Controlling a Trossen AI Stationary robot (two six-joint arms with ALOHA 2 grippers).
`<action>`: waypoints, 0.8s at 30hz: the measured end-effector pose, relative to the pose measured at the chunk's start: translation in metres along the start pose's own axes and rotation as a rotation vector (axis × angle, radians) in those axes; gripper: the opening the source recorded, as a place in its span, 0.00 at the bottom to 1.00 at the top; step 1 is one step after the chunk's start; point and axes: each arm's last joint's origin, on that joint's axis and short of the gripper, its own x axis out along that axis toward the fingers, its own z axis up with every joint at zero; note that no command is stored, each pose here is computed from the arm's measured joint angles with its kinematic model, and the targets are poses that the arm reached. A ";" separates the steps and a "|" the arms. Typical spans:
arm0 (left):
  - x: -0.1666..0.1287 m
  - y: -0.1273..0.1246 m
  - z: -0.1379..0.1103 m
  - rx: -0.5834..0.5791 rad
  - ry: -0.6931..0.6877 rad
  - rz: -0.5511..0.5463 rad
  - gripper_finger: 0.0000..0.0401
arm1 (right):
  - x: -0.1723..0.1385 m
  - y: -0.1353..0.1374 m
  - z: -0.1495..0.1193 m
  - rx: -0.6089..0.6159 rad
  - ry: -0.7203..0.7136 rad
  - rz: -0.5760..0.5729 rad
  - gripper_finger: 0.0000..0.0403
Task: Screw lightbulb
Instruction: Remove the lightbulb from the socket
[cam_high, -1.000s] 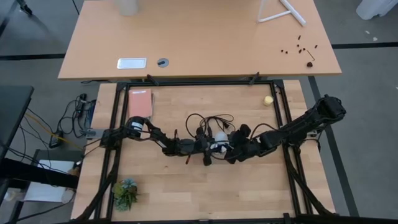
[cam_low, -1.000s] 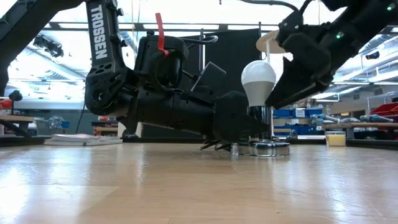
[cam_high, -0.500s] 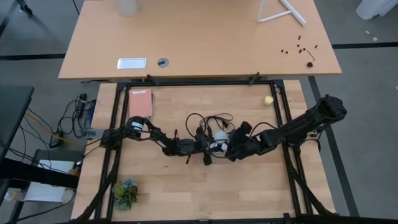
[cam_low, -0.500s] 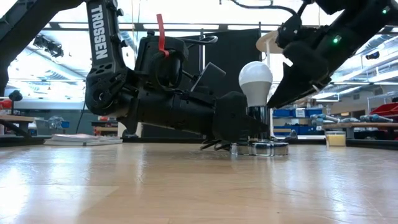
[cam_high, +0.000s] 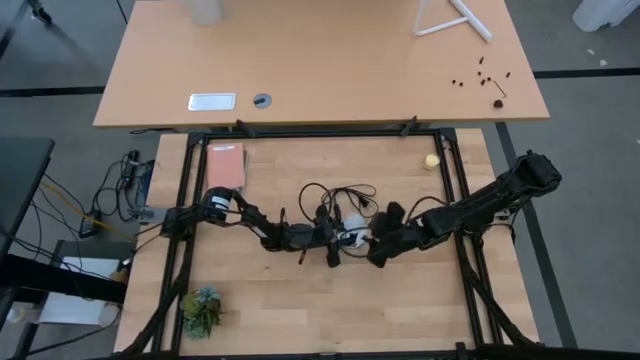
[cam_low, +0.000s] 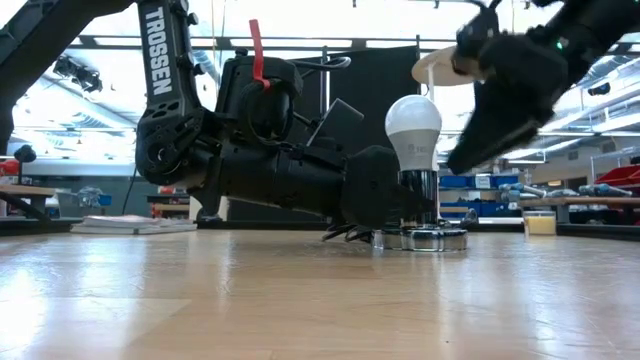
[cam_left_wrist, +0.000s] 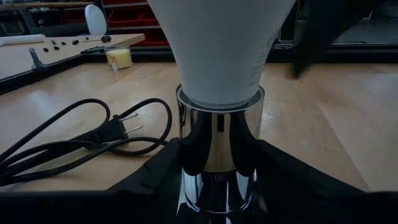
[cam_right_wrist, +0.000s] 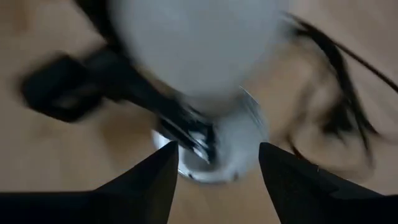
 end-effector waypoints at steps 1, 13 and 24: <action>0.000 0.000 0.000 0.000 0.000 0.000 0.46 | 0.000 0.003 0.002 -0.027 -0.024 0.027 0.57; 0.000 0.000 0.000 -0.003 0.000 0.008 0.46 | 0.007 -0.006 0.018 -0.145 -0.112 -0.027 0.57; 0.000 0.000 0.000 0.001 0.001 0.002 0.46 | 0.009 -0.028 0.006 -0.067 -0.014 -0.267 0.57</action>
